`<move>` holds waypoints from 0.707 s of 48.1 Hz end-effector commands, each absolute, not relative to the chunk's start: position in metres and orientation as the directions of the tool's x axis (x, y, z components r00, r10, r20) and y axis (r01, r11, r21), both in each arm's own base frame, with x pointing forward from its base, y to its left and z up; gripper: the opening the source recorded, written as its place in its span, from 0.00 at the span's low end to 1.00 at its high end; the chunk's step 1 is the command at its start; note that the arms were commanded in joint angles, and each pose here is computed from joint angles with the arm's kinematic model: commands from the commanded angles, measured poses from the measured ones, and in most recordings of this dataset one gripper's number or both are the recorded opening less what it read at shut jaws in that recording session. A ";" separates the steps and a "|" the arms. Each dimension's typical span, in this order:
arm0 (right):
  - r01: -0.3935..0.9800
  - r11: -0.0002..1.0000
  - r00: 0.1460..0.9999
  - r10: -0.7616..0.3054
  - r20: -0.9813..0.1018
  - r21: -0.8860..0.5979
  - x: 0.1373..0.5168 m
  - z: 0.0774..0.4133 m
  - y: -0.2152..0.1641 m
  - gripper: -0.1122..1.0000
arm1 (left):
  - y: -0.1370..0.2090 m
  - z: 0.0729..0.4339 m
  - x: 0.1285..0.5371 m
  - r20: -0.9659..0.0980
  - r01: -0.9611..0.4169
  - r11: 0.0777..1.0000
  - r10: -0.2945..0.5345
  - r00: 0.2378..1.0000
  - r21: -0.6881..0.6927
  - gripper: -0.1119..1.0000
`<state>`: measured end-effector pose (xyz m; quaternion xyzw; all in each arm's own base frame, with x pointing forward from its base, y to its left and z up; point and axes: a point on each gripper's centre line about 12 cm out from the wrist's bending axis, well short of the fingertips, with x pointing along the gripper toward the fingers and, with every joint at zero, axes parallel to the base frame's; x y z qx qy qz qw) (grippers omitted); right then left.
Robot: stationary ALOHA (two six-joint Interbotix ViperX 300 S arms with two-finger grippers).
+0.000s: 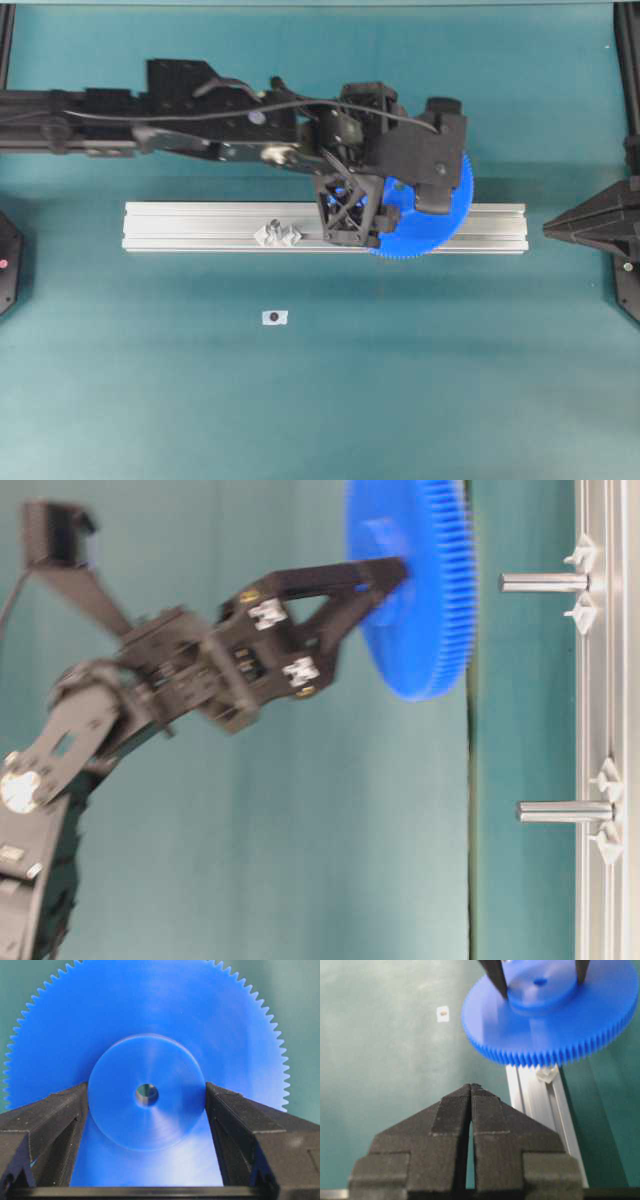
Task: Insert the large gear onto the shaft.
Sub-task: 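Align the gear's center hole with the shaft tip, adjusting position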
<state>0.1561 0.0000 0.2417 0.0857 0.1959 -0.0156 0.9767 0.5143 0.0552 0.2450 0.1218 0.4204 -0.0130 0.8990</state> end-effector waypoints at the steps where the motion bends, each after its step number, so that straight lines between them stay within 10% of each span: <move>1: 0.066 0.984 0.928 0.001 -0.373 0.166 0.158 0.246 0.000 0.15 | 0.056 0.262 0.519 -0.728 0.116 0.969 0.084 0.680 0.220 0.80; 34: 0.066 0.984 0.930 0.001 -0.368 0.168 0.157 0.247 0.000 0.15 | 0.074 0.216 0.520 -0.811 0.107 0.976 0.094 0.577 0.190 0.80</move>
